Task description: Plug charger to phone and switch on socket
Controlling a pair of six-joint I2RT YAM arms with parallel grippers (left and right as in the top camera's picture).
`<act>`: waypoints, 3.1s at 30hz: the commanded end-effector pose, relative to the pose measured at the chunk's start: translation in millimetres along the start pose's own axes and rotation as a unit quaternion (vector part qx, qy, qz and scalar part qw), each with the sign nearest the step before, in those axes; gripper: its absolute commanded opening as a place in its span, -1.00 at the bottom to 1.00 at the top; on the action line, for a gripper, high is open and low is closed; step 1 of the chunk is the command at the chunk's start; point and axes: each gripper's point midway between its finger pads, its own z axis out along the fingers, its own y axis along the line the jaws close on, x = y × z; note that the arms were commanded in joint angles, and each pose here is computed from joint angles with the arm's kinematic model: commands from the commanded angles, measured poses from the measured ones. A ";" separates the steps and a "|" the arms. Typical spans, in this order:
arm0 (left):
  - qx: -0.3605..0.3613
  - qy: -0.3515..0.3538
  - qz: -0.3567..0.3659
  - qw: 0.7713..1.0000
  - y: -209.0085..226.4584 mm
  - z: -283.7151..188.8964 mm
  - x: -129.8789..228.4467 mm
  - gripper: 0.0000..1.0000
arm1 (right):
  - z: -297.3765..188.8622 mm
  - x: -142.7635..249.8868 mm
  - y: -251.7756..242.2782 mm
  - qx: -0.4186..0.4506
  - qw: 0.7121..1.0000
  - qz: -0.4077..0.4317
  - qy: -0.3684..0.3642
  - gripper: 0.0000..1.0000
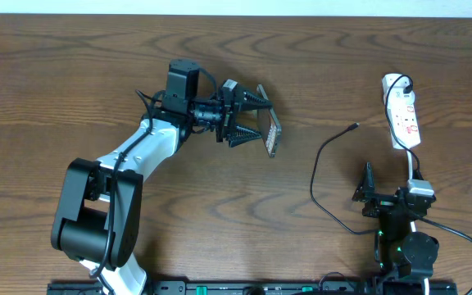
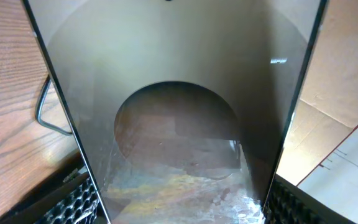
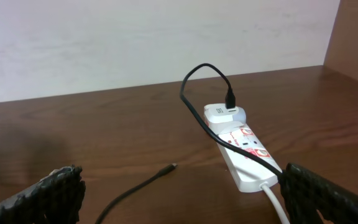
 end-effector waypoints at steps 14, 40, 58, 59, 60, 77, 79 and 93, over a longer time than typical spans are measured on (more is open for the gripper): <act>0.012 0.017 0.021 1.000 -15.6 -4.1 12.3 0.35 | -0.1 0.8 2.1 -0.005 1.000 -0.005 0.000 0.98; 0.021 0.018 0.053 0.998 -23.6 -4.3 12.6 0.34 | -29.1 5.2 96.4 -0.269 0.904 0.312 0.112 0.98; 0.022 0.020 0.056 0.998 -24.5 -4.4 13.3 0.34 | -59.5 -36.0 129.5 -0.396 0.894 0.197 0.065 0.98; 0.022 0.020 0.056 0.998 -24.5 -4.4 13.3 0.34 | -60.0 -37.8 129.6 -0.394 0.898 0.183 0.069 0.96; 0.022 0.020 0.056 0.998 -24.5 -4.4 13.3 0.35 | -60.4 -41.7 129.6 -0.391 0.902 0.171 0.070 0.95; 0.022 0.019 0.056 0.998 -24.5 -4.4 13.2 0.34 | -23.3 -84.5 154.1 -0.334 0.924 0.073 0.170 0.65; 0.022 0.019 0.056 0.998 -24.5 -4.4 13.2 0.34 | -18.8 -78.7 167.0 -0.330 0.924 0.058 0.186 0.64; 0.023 0.020 0.056 0.998 -24.5 -4.4 13.6 0.34 | 23.8 -49.8 235.2 -0.212 0.961 -0.013 0.178 0.55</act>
